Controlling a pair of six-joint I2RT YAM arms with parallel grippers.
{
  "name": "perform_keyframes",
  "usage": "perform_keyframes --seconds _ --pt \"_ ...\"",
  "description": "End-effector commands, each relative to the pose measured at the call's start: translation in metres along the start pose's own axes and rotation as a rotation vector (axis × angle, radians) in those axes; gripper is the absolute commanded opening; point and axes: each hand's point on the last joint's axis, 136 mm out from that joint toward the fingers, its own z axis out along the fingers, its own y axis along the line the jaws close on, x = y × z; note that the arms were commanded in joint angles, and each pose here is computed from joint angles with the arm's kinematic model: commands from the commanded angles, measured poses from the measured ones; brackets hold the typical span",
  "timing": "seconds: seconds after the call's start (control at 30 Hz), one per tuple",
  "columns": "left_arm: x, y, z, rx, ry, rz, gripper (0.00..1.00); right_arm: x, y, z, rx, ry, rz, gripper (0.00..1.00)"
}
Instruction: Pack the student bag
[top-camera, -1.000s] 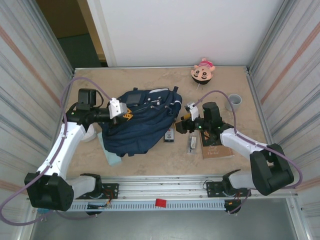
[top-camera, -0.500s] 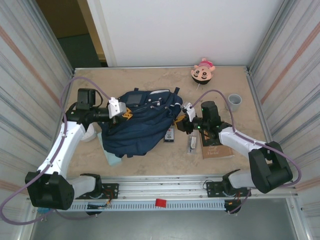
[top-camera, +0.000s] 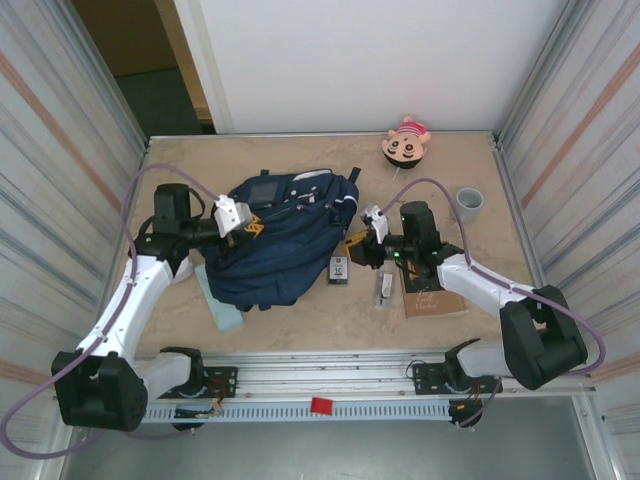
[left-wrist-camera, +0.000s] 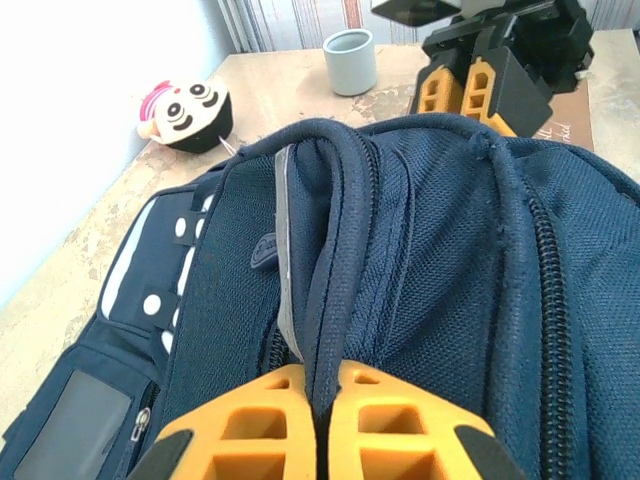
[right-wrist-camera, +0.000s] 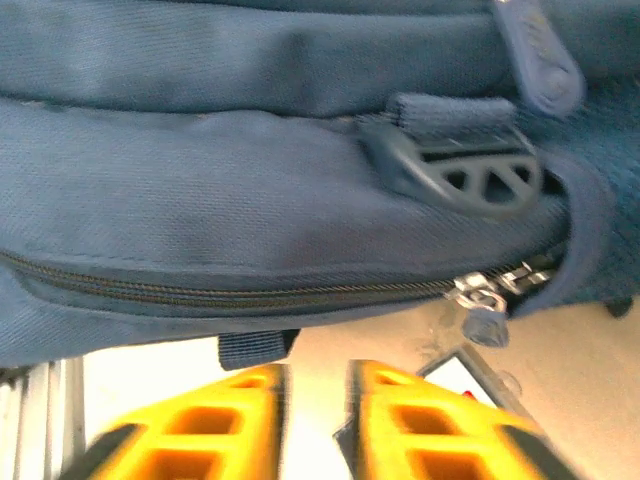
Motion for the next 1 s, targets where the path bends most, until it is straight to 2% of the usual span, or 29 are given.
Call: perform_keyframes --seconds 0.0,0.17,0.4,0.53,0.7,0.87,0.97 --pt "-0.048 -0.002 -0.017 0.018 -0.165 0.109 0.0 -0.008 -0.022 -0.008 0.093 -0.028 0.023 0.45" --pt "-0.057 -0.004 -0.022 0.064 -0.211 0.094 0.0 0.001 -0.038 -0.003 0.144 -0.006 -0.009 0.55" --pt "-0.061 -0.005 -0.023 0.089 -0.233 0.094 0.0 -0.01 -0.043 0.008 0.109 -0.028 -0.036 0.57" --pt "-0.061 -0.006 -0.023 0.091 -0.233 0.092 0.0 -0.018 -0.042 0.011 0.085 -0.044 -0.052 0.48" --pt "-0.06 -0.007 -0.023 0.094 -0.233 0.086 0.0 -0.023 -0.032 0.012 0.022 -0.066 -0.073 0.47" --pt "-0.059 -0.005 -0.023 0.08 -0.226 0.082 0.0 -0.024 -0.027 0.013 -0.016 -0.068 -0.062 0.2" --pt "-0.056 -0.004 -0.022 0.068 -0.219 0.078 0.0 -0.024 -0.026 0.013 -0.021 -0.067 -0.055 0.13"
